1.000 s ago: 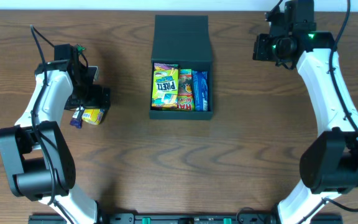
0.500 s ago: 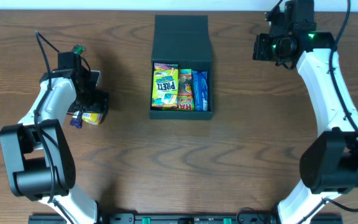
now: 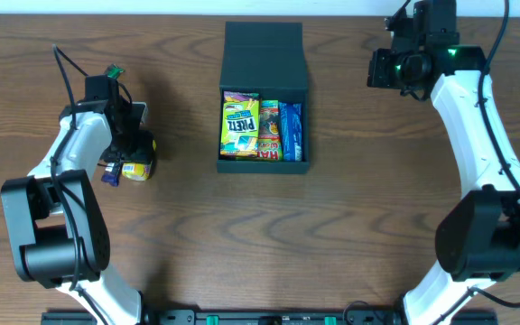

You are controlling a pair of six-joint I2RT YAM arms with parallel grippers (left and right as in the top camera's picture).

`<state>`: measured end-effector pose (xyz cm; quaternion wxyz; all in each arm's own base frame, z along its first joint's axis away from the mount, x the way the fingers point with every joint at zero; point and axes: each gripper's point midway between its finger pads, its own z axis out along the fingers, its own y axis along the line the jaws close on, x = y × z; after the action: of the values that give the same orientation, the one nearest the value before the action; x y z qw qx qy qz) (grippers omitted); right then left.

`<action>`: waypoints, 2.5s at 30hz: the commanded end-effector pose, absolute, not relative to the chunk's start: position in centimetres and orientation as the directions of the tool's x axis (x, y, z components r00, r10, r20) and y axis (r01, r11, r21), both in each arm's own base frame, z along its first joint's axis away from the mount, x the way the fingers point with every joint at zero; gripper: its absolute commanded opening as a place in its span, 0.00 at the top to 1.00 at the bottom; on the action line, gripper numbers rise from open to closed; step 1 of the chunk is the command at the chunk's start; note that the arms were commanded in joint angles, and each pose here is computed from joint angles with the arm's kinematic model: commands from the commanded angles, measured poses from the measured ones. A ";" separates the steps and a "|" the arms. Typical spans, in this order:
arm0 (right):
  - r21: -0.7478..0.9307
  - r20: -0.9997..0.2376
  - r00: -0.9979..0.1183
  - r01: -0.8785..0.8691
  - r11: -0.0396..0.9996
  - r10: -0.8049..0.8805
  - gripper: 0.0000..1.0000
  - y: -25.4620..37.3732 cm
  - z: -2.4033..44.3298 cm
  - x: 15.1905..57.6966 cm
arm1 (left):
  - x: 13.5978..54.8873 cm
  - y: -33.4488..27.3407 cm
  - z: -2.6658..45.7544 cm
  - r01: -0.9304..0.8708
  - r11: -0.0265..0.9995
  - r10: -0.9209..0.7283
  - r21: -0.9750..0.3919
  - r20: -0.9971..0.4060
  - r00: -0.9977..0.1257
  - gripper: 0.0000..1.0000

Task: Pack container
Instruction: 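Grasp the yellow Mentos tub with the left gripper, then carry the Mentos tub with the left gripper and lower it into the box, then release the Mentos tub and lift the left gripper back left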

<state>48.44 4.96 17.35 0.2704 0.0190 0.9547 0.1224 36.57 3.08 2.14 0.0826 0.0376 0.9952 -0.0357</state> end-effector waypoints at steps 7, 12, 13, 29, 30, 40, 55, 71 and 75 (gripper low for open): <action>0.252 -0.498 -0.860 -0.021 0.967 0.112 0.99 5.1 16.8 48.4 | 39.6 0.5 5.5 0.117 0.992 0.102 -0.056 -0.218 -0.971 0.76; 0.253 -0.487 -0.863 0.008 0.967 0.134 0.98 3.9 16.6 48.3 | 42.5 -1.6 10.0 0.113 0.992 0.090 -0.060 -0.301 -0.949 0.83; 0.252 -0.484 -0.864 0.015 0.968 0.139 0.98 3.5 16.6 48.2 | 43.1 -2.2 11.2 0.115 0.991 0.090 -0.061 -0.322 -0.942 0.84; 0.252 -0.452 -0.864 0.114 0.961 0.221 0.98 -0.9 16.2 47.6 | 44.4 -22.2 20.1 0.224 0.946 0.075 -0.235 -0.513 -0.855 0.94; 0.252 -0.453 -0.863 0.117 0.961 0.223 0.98 -1.0 16.2 47.6 | 44.1 -23.2 19.6 0.229 0.943 0.081 -0.241 -0.503 -0.861 0.94; 0.241 -0.457 -0.865 0.102 0.965 0.206 0.98 -1.3 16.1 47.5 | 40.4 -30.5 14.4 0.199 0.915 0.075 -0.350 -0.339 -0.938 0.94; 0.240 -0.448 -0.871 0.102 0.965 0.204 0.98 -1.3 16.0 47.3 | 40.4 -31.8 12.8 0.093 0.918 -0.022 -0.386 -0.284 -0.959 0.30; 0.240 -0.447 -0.871 0.102 0.965 0.204 0.98 -1.3 16.0 47.3 | 43.8 -28.4 20.1 0.205 0.927 0.025 -0.313 -0.495 -0.869 0.19; 0.240 -0.434 -0.877 0.106 0.965 0.204 0.98 -1.3 15.8 47.0 | 47.6 -17.8 23.9 0.025 0.992 -0.058 -0.125 -0.616 -0.786 0.15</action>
<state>47.17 -1.08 16.46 0.2428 0.0834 0.9608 0.1051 44.90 -24.75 19.15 0.2441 0.0218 0.9591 -0.1418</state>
